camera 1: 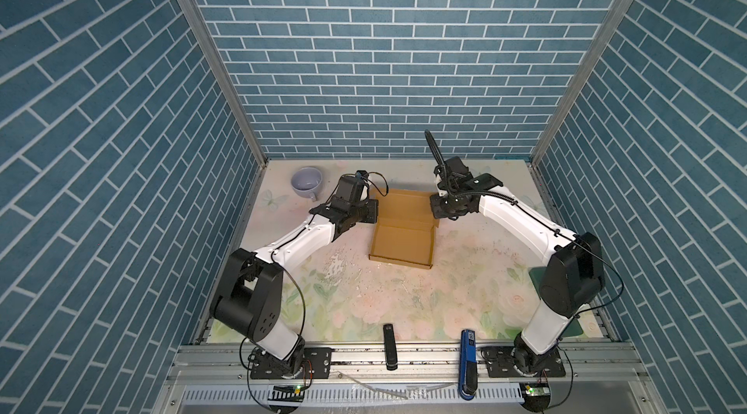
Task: Fold the paper box
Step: 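Press the closed lid down with both grippers along its edges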
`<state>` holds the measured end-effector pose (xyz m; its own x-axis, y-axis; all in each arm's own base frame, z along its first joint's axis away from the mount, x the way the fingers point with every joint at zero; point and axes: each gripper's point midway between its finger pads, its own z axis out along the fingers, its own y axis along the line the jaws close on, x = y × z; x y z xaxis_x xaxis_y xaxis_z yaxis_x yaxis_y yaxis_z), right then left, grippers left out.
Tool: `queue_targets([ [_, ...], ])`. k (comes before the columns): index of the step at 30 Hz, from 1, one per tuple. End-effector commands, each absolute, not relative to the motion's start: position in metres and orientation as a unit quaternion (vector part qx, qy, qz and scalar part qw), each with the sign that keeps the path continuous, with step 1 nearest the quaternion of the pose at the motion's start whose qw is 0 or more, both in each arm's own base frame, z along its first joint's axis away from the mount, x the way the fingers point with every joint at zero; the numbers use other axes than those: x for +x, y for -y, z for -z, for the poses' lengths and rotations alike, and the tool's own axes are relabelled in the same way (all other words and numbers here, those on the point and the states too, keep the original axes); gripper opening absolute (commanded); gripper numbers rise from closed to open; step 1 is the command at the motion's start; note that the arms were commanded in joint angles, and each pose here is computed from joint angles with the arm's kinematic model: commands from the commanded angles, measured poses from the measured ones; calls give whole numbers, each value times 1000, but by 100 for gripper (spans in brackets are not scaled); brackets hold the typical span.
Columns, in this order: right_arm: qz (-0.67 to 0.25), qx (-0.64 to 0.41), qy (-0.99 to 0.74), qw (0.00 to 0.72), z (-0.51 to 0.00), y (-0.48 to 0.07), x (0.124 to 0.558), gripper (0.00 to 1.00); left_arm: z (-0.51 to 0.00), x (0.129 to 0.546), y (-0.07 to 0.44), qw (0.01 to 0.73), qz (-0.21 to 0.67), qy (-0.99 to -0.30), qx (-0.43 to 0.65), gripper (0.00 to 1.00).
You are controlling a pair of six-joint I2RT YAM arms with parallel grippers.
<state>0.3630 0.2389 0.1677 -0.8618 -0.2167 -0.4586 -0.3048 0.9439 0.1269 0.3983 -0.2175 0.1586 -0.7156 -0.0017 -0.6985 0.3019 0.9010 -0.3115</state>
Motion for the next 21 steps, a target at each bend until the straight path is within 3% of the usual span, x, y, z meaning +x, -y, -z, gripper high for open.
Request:
queue_targets([
  [1, -110, -118, -964, 212, -172, -247, 361, 9, -171, 398, 221, 386, 217, -893, 82, 6],
  [21, -125, -148, -951, 241, -182, -264, 369, 4, -171, 391, 235, 384, 226, -890, 97, 6],
])
